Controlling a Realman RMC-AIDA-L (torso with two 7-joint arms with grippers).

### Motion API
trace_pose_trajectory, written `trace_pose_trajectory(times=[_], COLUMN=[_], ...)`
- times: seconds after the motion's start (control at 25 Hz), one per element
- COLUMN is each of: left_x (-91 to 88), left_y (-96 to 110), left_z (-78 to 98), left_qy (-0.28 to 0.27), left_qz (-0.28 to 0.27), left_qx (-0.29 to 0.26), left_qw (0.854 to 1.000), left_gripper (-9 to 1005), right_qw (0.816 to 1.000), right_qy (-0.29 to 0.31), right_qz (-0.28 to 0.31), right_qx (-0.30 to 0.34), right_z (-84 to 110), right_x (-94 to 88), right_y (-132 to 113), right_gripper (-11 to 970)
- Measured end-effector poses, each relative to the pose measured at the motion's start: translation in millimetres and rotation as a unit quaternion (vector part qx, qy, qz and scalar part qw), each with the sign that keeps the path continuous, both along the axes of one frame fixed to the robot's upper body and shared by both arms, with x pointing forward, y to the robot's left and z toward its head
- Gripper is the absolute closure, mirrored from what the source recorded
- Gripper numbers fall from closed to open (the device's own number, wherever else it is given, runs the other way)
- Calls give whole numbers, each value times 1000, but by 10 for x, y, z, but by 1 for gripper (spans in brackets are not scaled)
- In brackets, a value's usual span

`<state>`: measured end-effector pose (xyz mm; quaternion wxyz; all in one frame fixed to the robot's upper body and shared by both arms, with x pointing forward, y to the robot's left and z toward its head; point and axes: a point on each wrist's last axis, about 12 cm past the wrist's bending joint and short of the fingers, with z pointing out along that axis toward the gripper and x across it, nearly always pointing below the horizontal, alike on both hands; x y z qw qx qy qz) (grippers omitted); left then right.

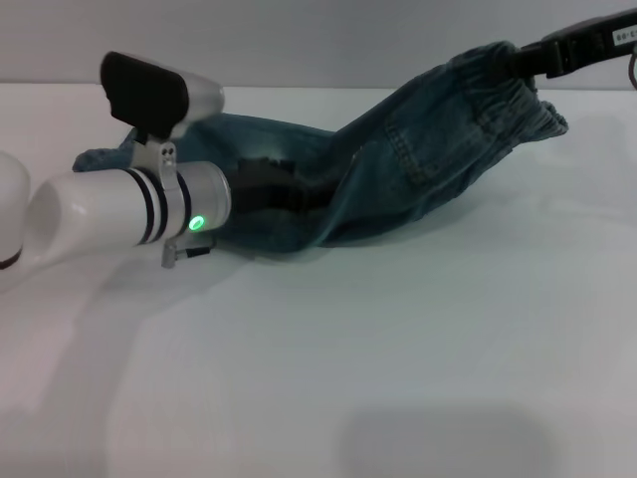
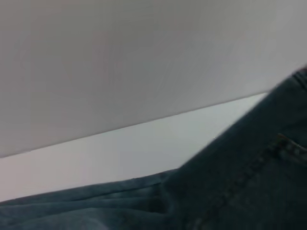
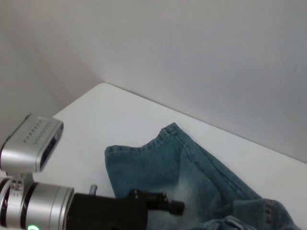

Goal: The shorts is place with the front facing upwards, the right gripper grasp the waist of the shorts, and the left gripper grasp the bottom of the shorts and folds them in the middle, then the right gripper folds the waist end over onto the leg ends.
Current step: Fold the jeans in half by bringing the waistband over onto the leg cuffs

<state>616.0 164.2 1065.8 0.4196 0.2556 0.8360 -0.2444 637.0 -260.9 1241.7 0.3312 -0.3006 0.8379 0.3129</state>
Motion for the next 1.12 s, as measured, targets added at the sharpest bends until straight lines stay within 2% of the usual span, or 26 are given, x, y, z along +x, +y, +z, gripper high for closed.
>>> trace_pose_trajectory(times=[0.6,1.12], left_x=[-127,-241], left_y=[-76,-306], left_z=[-68,51], left_qy=[7,10], left_qz=[-38,-106], left_qx=[12,-15], left_qw=[999,994], left_gripper=[171,172], right_qw=[999,999], right_qy=[-11,-12], right_qz=[37,52], right_qx=[-2,-2], right_z=[263,335], right_x=[40,58], right_y=[184,270], right_gripper=[956,955])
